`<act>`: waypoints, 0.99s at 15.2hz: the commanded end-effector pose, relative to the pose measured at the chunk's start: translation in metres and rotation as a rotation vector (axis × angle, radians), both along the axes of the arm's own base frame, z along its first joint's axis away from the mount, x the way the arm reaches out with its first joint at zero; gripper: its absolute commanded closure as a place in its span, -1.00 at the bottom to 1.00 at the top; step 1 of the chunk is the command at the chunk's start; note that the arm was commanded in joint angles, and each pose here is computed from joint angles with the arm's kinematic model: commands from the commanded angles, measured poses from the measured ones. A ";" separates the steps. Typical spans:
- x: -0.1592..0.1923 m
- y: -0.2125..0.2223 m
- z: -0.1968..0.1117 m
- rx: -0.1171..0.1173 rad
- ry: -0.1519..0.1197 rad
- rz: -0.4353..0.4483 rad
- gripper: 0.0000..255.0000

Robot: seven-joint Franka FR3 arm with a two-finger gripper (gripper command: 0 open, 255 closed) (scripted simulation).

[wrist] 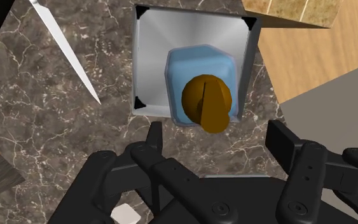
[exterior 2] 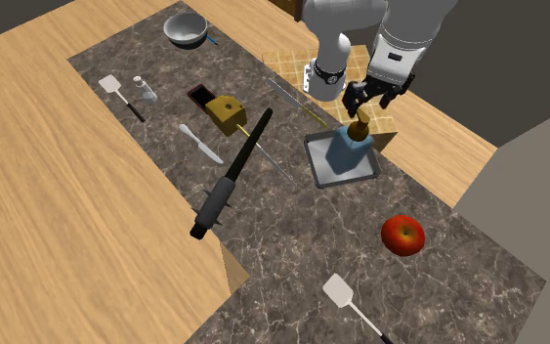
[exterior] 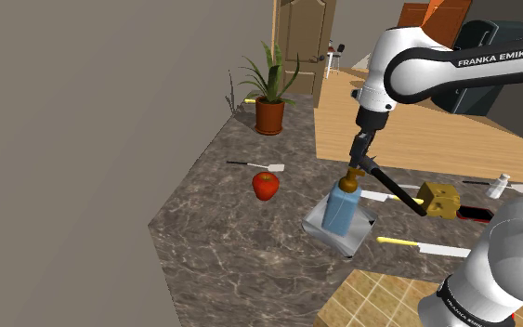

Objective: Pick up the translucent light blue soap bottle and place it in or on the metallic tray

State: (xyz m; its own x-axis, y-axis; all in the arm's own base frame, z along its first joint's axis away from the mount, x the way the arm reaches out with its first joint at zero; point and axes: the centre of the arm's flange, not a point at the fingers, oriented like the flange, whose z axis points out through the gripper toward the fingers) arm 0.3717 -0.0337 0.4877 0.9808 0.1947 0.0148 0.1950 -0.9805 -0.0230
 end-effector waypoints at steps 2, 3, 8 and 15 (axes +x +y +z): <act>0.000 0.000 0.000 0.000 0.000 0.000 -1.00; 0.000 0.000 0.000 0.000 0.000 0.000 -1.00; -0.001 -0.001 0.050 0.000 0.000 0.000 -1.00; -0.001 -0.001 0.050 0.000 0.000 0.000 -1.00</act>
State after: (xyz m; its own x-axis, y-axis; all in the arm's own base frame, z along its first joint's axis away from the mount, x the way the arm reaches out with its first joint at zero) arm 0.3712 -0.0350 0.5376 0.9808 0.1947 0.0150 0.1950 -0.9805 -0.0230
